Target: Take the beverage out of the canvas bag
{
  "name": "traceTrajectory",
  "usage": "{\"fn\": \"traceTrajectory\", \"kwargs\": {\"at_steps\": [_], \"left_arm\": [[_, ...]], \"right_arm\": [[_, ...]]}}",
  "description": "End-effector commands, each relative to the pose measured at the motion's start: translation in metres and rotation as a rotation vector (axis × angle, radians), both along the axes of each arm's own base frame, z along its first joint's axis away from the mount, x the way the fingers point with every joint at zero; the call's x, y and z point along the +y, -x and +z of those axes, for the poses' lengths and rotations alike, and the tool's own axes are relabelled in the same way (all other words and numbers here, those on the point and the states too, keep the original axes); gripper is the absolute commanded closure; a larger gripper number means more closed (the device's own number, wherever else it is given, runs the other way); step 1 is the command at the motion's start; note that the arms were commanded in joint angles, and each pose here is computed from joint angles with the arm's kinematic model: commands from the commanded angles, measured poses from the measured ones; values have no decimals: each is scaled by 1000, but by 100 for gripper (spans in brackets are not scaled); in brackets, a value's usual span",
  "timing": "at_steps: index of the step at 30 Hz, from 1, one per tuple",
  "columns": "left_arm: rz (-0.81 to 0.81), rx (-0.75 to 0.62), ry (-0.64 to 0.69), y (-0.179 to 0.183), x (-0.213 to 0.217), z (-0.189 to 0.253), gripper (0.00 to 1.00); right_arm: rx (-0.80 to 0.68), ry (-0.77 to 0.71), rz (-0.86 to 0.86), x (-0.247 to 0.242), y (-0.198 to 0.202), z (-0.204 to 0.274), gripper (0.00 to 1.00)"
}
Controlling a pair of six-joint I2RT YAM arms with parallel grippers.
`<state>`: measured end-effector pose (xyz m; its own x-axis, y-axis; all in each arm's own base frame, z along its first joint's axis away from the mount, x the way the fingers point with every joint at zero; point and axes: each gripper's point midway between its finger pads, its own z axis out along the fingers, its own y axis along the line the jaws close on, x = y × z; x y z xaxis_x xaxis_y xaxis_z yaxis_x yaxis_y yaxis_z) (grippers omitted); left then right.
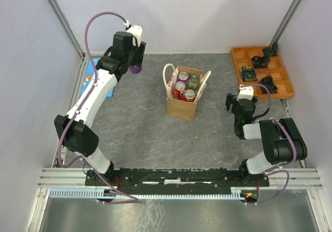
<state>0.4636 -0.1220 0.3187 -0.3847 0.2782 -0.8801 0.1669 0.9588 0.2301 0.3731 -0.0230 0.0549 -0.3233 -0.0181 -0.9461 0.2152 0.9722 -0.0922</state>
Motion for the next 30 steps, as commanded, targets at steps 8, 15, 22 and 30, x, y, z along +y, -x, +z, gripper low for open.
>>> {"fn": "traceTrajectory", "kwargs": {"at_steps": [8, 15, 22, 30], "left_arm": [[-56, -29, 187, -16, -31, -75, 97], [-107, 13, 119, -22, -54, -107, 97], [-142, 116, 46, -34, -77, -145, 97], [-117, 190, -67, -34, -80, -177, 94]], "right_arm": [[-62, -9, -10, -1, -9, 17, 1], [-63, -10, -11, -1, -9, 18, 1], [-62, -9, -10, -1, -9, 18, 1], [-64, -10, -10, -1, -9, 18, 1]]}}
